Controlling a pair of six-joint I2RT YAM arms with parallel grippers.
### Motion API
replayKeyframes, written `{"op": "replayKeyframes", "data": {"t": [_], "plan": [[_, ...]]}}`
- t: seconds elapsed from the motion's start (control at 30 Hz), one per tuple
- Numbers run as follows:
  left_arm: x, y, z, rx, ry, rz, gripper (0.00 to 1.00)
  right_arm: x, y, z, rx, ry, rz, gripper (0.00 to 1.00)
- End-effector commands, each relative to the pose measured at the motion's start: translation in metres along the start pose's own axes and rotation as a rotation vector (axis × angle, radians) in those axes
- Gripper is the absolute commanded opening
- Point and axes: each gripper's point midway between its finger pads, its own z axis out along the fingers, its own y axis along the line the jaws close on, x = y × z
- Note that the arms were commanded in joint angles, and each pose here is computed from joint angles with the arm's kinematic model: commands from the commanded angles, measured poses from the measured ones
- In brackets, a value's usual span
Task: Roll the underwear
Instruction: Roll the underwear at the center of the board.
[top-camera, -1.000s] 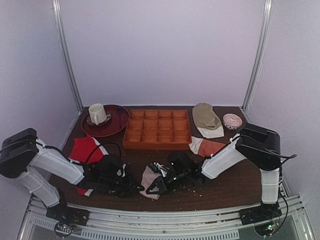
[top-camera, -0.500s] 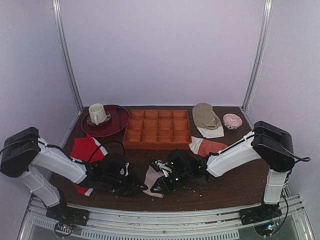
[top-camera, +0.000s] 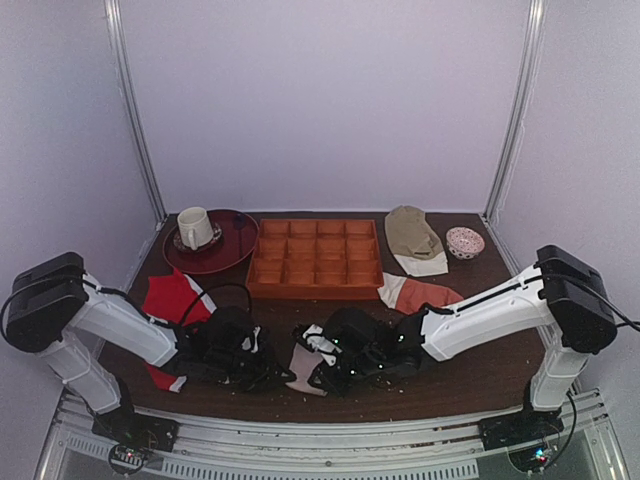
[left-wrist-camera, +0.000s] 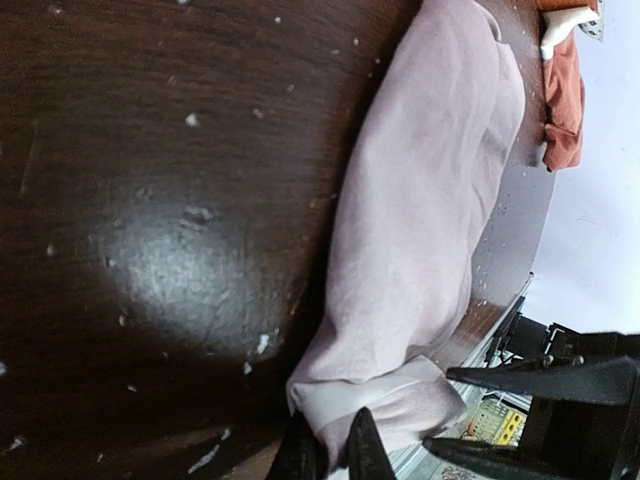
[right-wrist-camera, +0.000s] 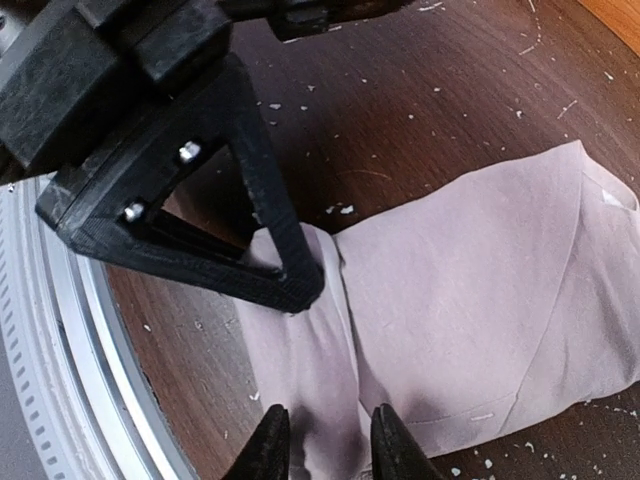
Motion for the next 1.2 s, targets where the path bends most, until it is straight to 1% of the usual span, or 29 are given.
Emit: {"op": "replayKeyframes", "data": {"t": [0.0,0.1,0.3,0.67,0.87,1.17], "plan": [[0.002,0.02,0.004,-0.067,0.015,-0.005,0.0,-0.02,0.0,-0.011,0.096,-0.065,-0.103,0.29],[0.002,0.02,0.003,-0.066,0.015,-0.006,0.0,-0.029,0.01,-0.01,0.104,-0.077,-0.158,0.3],[0.003,0.021,0.003,-0.067,0.017,-0.01,0.0,-0.034,0.018,-0.002,0.105,-0.075,-0.212,0.3],[0.003,0.021,0.002,-0.064,0.016,-0.012,0.0,0.002,0.006,0.018,0.122,0.01,-0.247,0.31],[0.004,0.022,0.002,-0.066,0.017,-0.015,0.0,0.017,0.004,0.025,0.129,0.046,-0.27,0.29],[0.004,0.023,0.002,-0.07,0.018,-0.019,0.0,0.028,0.008,0.026,0.221,0.029,-0.366,0.29]]}}
